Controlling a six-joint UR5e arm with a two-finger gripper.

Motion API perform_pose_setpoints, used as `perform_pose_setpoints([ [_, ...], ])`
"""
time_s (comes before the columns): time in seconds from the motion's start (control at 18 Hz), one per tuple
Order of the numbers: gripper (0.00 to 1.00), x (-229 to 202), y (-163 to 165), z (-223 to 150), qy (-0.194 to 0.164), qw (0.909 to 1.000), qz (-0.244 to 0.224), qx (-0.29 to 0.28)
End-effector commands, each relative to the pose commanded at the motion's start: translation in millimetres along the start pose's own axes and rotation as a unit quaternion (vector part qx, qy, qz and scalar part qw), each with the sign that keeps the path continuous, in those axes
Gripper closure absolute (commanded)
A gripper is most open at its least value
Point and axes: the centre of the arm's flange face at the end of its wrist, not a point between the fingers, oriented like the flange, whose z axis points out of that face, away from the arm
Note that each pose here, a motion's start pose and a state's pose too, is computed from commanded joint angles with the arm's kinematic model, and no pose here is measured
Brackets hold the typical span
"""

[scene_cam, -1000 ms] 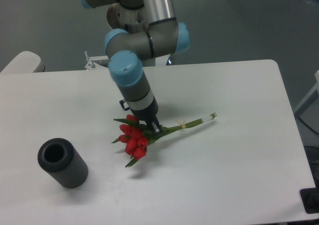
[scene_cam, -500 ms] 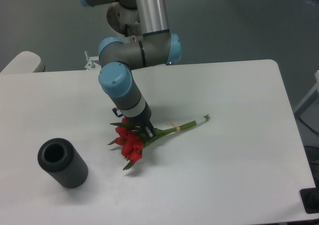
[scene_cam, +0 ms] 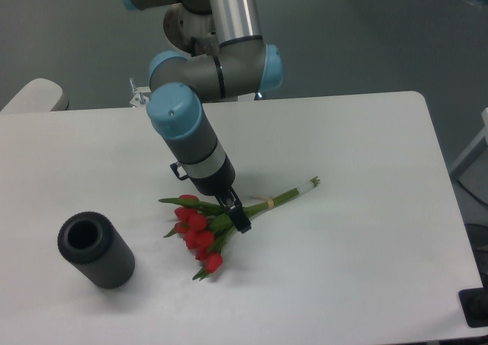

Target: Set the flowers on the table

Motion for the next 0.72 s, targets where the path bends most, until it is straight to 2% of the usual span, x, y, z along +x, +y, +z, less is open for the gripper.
perform_pose_setpoints([
  [0.22, 0.01, -31.7, 0.0, -26.5, 0.008, 0.9999, -0.005, 0.006],
  [0.44, 0.01, -64.7, -1.6, -49.9, 0.031, 0.9964, -0.051, 0.060],
  [0.72, 0.01, -99.7, 16.9, -71.8, 0.048, 0.9910, -0.073, 0.102],
])
